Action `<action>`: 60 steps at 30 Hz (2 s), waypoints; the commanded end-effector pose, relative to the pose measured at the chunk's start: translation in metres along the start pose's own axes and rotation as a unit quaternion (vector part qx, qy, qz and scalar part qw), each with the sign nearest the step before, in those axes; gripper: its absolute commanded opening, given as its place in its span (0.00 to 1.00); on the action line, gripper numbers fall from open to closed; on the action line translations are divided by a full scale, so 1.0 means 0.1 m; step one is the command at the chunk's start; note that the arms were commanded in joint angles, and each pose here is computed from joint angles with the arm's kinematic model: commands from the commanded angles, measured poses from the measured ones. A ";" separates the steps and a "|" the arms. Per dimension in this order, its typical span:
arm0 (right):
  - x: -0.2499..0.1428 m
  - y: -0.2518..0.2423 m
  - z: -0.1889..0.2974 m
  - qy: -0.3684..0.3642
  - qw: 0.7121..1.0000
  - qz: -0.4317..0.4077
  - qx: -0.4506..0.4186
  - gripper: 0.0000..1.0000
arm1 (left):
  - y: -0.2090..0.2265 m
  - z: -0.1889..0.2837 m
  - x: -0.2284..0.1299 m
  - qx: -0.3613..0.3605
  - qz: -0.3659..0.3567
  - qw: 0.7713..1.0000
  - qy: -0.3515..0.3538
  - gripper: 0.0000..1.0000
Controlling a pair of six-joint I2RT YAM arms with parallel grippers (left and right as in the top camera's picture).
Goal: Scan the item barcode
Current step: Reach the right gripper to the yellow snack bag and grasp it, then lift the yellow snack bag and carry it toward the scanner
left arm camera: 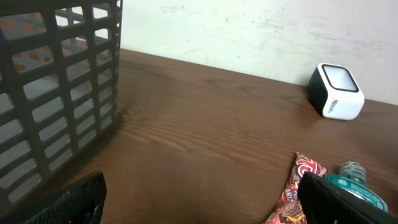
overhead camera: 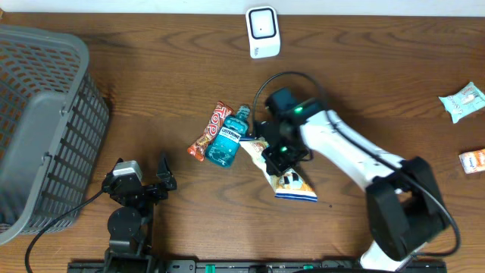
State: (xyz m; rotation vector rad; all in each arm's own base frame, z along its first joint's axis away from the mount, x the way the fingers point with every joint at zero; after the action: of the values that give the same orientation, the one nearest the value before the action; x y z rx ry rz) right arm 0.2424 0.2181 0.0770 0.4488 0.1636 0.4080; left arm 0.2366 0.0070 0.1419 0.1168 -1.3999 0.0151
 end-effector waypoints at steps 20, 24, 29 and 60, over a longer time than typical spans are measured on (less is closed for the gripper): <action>-0.12 0.94 1.15 -0.129 0.862 0.138 0.470 0.01 | 0.03 -0.01 -0.18 0.010 -0.001 1.000 0.028 0.98; -0.22 0.95 1.15 -0.169 0.845 0.223 0.456 0.01 | 0.03 -0.01 -0.18 0.009 -0.001 1.000 0.028 0.98; -0.29 1.06 1.18 -0.210 0.809 0.307 0.455 0.01 | 0.03 -0.01 -0.18 0.009 -0.001 1.000 0.028 0.98; -0.35 1.32 1.11 -0.213 0.775 0.361 0.473 0.01 | 0.03 -0.01 -0.18 0.009 -0.001 1.000 0.028 0.98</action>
State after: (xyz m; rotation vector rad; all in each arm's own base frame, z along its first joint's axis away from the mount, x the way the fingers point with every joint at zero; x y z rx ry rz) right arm 0.1885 0.2697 0.2243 1.5675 -0.2424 0.9973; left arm 0.2366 0.0070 0.1420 0.1168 -1.4002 0.0152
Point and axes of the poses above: each gripper's point midway between its finger pads, its own z axis back along the fingers, its own y axis along the line the jaws close on, x = y × z, the point moved 1 cm from there along z, back along the fingers, and after that the axes turned 14 degrees about -z, right-handed, at the moved point
